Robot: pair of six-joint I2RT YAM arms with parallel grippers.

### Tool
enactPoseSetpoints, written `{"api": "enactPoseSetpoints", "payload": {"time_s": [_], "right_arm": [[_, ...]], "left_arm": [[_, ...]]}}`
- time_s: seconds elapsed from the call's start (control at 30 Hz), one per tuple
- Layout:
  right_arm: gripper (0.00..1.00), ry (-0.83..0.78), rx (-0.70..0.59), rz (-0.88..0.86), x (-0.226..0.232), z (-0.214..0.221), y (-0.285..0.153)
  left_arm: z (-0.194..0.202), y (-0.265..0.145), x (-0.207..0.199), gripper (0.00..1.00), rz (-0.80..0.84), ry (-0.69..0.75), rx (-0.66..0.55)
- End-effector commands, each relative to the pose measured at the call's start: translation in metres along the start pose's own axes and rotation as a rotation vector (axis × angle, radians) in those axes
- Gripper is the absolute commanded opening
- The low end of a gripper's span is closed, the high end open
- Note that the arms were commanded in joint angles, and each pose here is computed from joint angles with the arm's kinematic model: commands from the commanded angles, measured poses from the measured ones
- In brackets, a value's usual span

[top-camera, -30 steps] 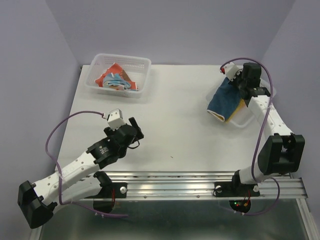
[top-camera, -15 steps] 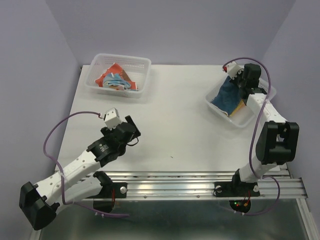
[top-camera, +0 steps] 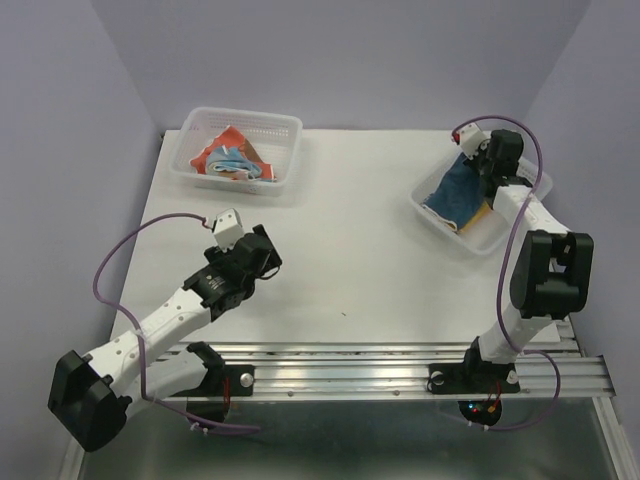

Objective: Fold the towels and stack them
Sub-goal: Neatly place the folded towel into the bin

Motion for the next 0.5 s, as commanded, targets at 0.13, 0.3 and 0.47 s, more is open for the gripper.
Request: {"api": "enactPoseSetpoints", "payload": {"time_s": [0.13,0.3,0.47], "right_arm": [[1.00,0.111,-0.025,0.112,-0.030,-0.011,0.001],[1.00,0.203,-0.077,0.118,-0.045,-0.022,-0.015],[1.00,0.477,-0.252,0.220,-0.083,-0.047,-0.055]], "left_arm": [[-0.025,0.000,-0.024,0.99,0.067,-0.024,-0.050],[-0.047,-0.002,-0.035,0.99,0.087,-0.035,-0.109],[-0.086,0.001,-0.055,0.99,0.125,-0.068,-0.204]]}}
Point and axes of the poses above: each gripper's point midway between its finger pads, its own y axis out along the fingers, its own x axis along the line the jaws close on, z = x × y, the point moved 9 cm from there along -y, back along the fingers, and after that the axes turned 13 degrees about -y, right-handed, at the moved point
